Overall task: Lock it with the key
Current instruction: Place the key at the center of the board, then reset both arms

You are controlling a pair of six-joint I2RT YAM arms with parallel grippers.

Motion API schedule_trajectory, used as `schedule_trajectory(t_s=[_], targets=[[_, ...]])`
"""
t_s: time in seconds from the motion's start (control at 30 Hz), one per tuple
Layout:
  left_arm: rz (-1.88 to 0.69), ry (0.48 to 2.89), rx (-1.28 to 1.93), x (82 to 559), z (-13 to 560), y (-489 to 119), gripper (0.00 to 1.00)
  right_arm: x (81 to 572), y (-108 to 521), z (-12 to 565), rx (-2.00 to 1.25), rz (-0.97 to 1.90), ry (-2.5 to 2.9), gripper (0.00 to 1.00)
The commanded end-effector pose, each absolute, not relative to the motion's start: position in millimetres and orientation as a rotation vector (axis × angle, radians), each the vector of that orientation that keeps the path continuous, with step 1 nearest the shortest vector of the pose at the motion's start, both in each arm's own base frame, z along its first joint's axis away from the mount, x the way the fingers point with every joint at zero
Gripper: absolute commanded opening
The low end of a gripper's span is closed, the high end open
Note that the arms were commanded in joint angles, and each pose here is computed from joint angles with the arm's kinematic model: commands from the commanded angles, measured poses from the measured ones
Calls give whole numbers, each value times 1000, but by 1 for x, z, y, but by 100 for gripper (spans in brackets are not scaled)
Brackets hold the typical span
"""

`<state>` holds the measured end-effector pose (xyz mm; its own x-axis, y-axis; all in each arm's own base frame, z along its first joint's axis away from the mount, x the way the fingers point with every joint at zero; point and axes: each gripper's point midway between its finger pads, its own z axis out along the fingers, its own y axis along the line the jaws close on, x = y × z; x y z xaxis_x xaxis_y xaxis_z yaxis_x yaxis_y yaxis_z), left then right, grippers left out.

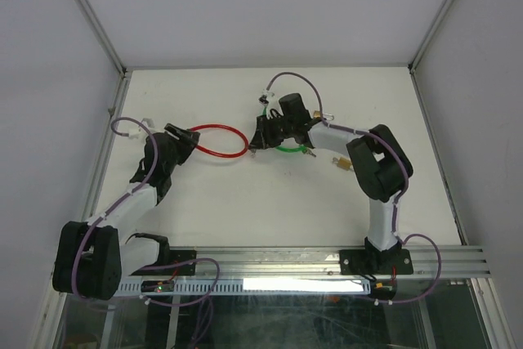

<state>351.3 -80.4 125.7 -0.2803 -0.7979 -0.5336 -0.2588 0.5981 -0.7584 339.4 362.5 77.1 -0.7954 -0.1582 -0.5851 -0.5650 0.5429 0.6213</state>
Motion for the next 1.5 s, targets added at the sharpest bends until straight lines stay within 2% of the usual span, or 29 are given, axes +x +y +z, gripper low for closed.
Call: schedule_trajectory(t_s=[0.0, 0.1, 0.3, 0.4, 0.5, 0.6, 0.73, 0.9, 1.1, 1.23, 1.47], targets=[[-636, 1758, -917, 354, 155, -66, 60, 357, 353, 121, -854, 956, 2086, 41], [-634, 1752, -923, 346, 161, -63, 68, 348, 348, 142, -965, 937, 2015, 47], [-675, 1684, -884, 330, 191, -62, 78, 323, 333, 183, -1213, 900, 1858, 49], [-754, 1637, -799, 321, 217, -71, 88, 320, 314, 212, -1291, 807, 1776, 52], [-887, 1574, -585, 307, 258, -94, 99, 328, 286, 245, -1272, 674, 1717, 69], [-973, 1504, -308, 287, 309, -118, 99, 342, 246, 278, -1151, 575, 1700, 82], [-990, 1486, -133, 271, 360, -131, 99, 353, 191, 330, -891, 535, 1694, 99], [-986, 1411, 63, 250, 426, -142, 99, 356, 154, 386, -636, 442, 1700, 100], [-931, 1319, 219, 219, 489, -143, 99, 329, 148, 430, -601, 477, 1663, 100], [-866, 1275, 274, 198, 508, -138, 99, 321, 138, 463, -404, 509, 1652, 100], [-789, 1259, 303, 182, 514, -130, 99, 298, 134, 487, -379, 534, 1617, 100]])
